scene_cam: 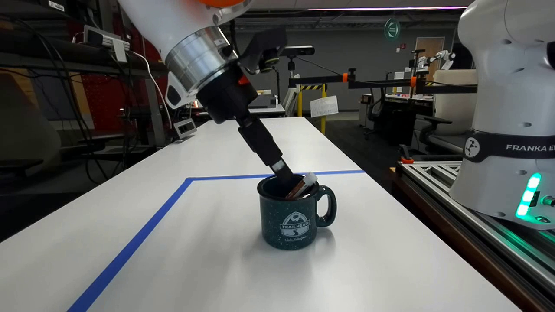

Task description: Remove the marker from the mug cup and place it on the table

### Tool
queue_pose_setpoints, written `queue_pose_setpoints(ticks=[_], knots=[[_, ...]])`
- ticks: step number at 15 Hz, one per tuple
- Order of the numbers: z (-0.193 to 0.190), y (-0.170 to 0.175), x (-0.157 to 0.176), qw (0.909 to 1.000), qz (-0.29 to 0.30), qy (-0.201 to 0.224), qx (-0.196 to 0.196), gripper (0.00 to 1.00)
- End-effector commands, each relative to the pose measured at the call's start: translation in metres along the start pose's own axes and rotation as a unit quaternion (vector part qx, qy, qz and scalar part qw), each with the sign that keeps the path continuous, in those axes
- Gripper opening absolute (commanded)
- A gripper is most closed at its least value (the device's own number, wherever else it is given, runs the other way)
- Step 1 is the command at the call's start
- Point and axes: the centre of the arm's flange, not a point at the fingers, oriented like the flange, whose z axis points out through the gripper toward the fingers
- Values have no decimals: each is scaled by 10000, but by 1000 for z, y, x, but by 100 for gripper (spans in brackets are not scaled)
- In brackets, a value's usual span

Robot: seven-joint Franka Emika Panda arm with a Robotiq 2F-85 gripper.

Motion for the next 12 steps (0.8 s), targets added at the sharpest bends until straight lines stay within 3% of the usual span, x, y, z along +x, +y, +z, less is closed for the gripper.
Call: queue_pose_setpoints(ticks=[1,2,4,12], knots=[[3,-4,12,9998,-127,-98,-83,52],[5,-4,14,9998,-138,-125,-86,58],[10,-3,17,9997,-140,-180,-83,54],[24,-1,27,9990,-150,-413,-91,52]])
